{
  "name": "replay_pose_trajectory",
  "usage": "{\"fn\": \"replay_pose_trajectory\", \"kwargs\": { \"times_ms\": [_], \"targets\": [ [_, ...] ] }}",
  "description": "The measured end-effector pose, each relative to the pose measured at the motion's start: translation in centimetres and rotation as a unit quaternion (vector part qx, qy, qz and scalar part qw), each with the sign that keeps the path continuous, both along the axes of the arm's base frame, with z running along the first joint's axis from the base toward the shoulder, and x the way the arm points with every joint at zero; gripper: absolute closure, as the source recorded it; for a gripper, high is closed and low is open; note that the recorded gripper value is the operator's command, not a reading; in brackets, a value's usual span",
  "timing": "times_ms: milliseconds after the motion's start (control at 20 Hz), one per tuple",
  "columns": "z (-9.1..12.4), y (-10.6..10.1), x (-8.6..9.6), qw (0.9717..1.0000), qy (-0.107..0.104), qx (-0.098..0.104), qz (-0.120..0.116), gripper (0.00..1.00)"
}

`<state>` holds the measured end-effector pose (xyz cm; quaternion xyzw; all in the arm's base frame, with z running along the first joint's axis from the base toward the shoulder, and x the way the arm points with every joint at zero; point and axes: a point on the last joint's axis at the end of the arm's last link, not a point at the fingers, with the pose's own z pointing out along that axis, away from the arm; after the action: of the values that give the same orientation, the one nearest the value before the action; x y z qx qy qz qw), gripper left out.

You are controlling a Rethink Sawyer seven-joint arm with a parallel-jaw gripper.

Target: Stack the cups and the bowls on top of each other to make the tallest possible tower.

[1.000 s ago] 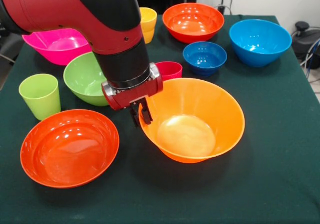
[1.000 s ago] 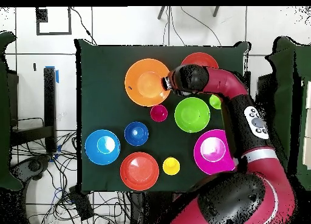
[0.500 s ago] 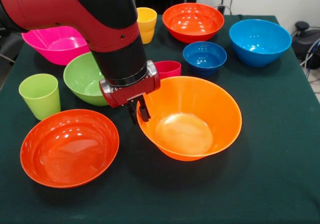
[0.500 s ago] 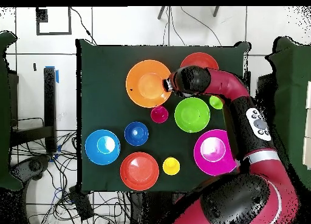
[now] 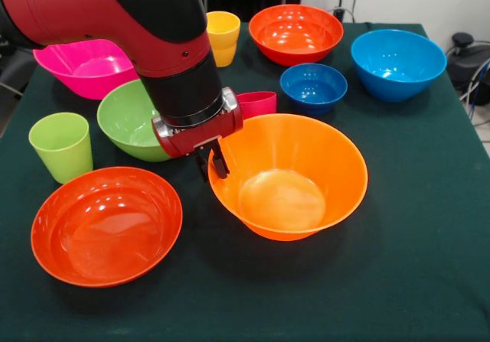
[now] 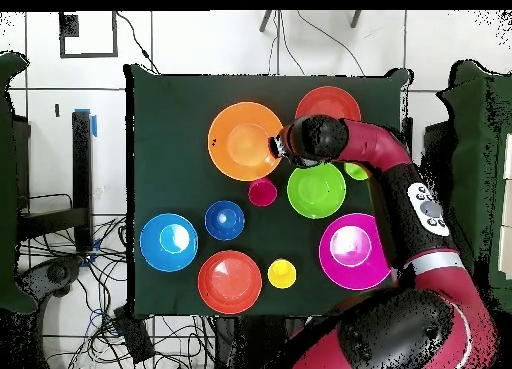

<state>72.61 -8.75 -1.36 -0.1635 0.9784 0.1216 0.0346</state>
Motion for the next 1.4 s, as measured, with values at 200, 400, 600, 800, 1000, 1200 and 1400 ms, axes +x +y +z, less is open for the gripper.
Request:
{"fn": "replay_pose_trajectory", "kwargs": {
  "times_ms": [200, 400, 600, 800, 1000, 1200, 1400],
  "targets": [
    [-0.14, -0.01, -0.34, 1.0000, 0.002, 0.001, 0.002, 1.00],
    [-0.09, -0.01, -0.38, 1.0000, 0.002, 0.003, 0.002, 1.00],
    [0.08, -0.09, -0.23, 1.0000, -0.001, 0.007, 0.000, 1.00],
    [0.18, -0.20, -0.14, 0.9999, -0.003, 0.010, -0.002, 1.00],
    [0.15, -0.40, -0.23, 0.9999, -0.003, 0.011, -0.002, 1.00],
    [0.16, -0.51, -0.29, 0.9999, -0.003, 0.012, -0.003, 1.00],
    [0.21, -0.65, -0.31, 0.9999, -0.004, 0.014, -0.004, 1.00]
  ]
}}
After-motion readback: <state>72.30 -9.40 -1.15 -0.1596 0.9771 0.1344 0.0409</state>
